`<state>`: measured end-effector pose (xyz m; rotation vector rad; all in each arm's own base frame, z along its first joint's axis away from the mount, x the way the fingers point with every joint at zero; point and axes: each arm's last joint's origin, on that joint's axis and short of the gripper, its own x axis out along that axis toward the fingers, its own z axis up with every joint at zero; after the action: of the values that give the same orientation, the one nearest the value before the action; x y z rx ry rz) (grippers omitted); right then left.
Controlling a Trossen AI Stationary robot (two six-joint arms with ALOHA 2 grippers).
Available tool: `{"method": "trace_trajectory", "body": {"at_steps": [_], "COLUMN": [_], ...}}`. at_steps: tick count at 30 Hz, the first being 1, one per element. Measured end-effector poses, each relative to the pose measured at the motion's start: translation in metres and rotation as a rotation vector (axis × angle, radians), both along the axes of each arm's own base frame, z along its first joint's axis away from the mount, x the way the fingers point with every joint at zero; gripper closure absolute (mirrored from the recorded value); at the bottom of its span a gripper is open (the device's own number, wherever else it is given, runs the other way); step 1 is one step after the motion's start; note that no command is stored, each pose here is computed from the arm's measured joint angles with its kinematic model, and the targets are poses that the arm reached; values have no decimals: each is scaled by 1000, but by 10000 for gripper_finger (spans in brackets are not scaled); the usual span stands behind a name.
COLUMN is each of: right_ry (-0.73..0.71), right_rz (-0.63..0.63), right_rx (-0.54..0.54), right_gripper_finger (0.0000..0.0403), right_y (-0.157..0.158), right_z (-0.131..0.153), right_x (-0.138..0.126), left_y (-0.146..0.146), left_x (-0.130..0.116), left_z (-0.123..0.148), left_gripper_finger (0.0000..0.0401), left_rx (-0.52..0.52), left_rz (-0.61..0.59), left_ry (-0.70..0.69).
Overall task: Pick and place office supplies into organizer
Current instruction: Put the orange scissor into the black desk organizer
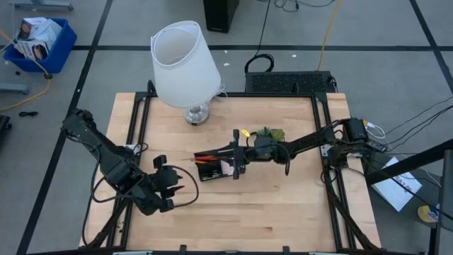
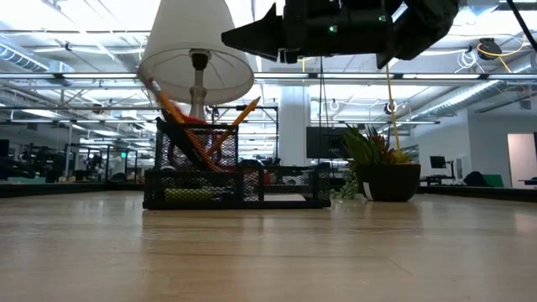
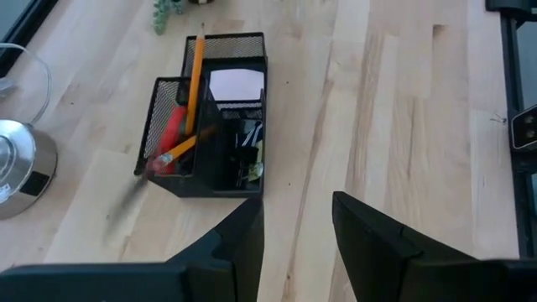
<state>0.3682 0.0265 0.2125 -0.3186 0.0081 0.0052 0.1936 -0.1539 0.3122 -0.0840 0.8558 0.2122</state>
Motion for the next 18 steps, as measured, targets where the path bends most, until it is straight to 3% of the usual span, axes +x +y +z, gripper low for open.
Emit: {"method": "trace_trajectory", "body": {"at_steps": [9,18], "right_ry": [121,142], "right_rz": [7,22], "right_rx": [69,111], "right_gripper_finger": [284,284], "right_y": [6,13], "right_z": [-12,-14], "right_x": [-1,-2], "left_y": [2,3], "left_x": [0,2], "left_z": [1,1], "left_gripper_finger": [254,254], "left_rx": [60,74], "left_rz": [8,21], "left_ry": [-29,-40]}}
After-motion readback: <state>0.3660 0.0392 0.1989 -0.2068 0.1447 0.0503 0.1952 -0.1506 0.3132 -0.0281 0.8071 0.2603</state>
